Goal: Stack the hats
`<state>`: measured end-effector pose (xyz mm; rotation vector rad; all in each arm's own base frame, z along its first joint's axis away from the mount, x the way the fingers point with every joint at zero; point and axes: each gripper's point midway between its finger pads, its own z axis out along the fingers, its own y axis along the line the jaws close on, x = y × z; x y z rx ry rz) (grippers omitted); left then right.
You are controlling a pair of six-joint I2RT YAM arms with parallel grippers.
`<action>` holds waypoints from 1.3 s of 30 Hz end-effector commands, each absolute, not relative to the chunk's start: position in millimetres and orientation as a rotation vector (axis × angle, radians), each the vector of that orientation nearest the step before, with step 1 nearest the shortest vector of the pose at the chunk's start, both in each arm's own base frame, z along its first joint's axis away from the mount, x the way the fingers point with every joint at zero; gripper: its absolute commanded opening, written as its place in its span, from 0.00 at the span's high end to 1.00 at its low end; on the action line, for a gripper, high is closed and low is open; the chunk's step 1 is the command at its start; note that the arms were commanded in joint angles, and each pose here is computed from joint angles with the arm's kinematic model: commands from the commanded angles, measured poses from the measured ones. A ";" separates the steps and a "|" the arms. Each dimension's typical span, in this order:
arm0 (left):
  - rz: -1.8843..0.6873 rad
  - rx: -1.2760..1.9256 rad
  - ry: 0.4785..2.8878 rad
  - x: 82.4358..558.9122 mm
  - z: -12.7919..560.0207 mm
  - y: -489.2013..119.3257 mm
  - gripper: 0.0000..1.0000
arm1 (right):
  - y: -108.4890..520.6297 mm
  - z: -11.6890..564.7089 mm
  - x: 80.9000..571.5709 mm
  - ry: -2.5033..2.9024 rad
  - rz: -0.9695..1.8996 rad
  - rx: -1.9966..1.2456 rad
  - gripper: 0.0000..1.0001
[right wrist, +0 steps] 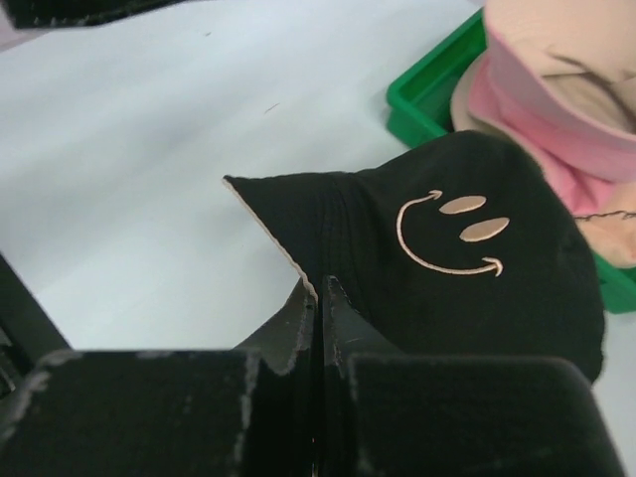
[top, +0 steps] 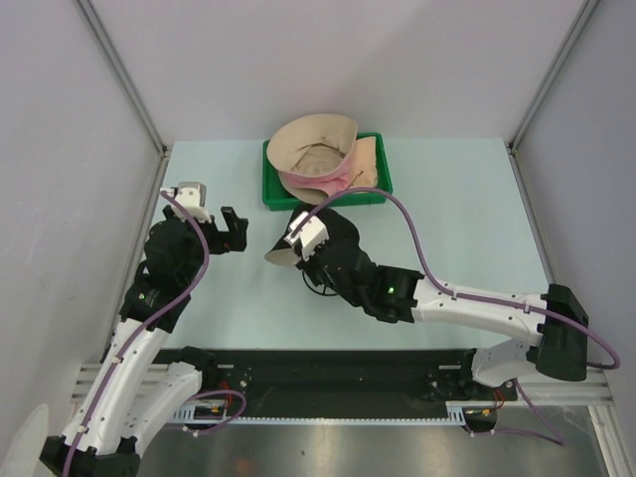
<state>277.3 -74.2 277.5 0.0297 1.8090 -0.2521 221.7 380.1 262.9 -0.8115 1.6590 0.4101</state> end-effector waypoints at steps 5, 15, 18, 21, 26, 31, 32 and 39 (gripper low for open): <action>-0.277 0.015 1.790 279.3 281.4 -75.9 0.00 | 406.7 215.8 202.0 1.767 0.565 -0.817 1.00; -0.281 0.015 1.789 278.9 281.8 -76.4 0.00 | 409.4 177.3 193.7 1.866 0.609 -0.794 1.00; -0.280 0.016 1.792 279.0 281.0 -76.4 0.00 | 409.7 170.6 192.7 1.874 0.611 -0.790 1.00; -0.278 0.015 1.795 279.4 279.9 -76.1 0.00 | 410.9 160.0 193.6 1.896 0.600 -0.791 1.00; -0.278 0.015 1.796 279.5 279.8 -76.2 0.00 | 411.1 146.6 191.0 1.932 0.592 -0.793 1.00; -0.279 0.016 1.798 280.0 279.4 -76.7 0.00 | 411.3 147.8 187.6 1.934 0.587 -0.805 1.00; -0.279 0.016 1.799 279.9 279.0 -76.7 0.00 | 412.0 149.4 186.6 1.929 0.589 -0.816 0.97; -0.277 0.015 1.799 280.3 278.9 -76.5 0.00 | 418.2 172.7 142.3 1.859 0.572 -0.937 0.21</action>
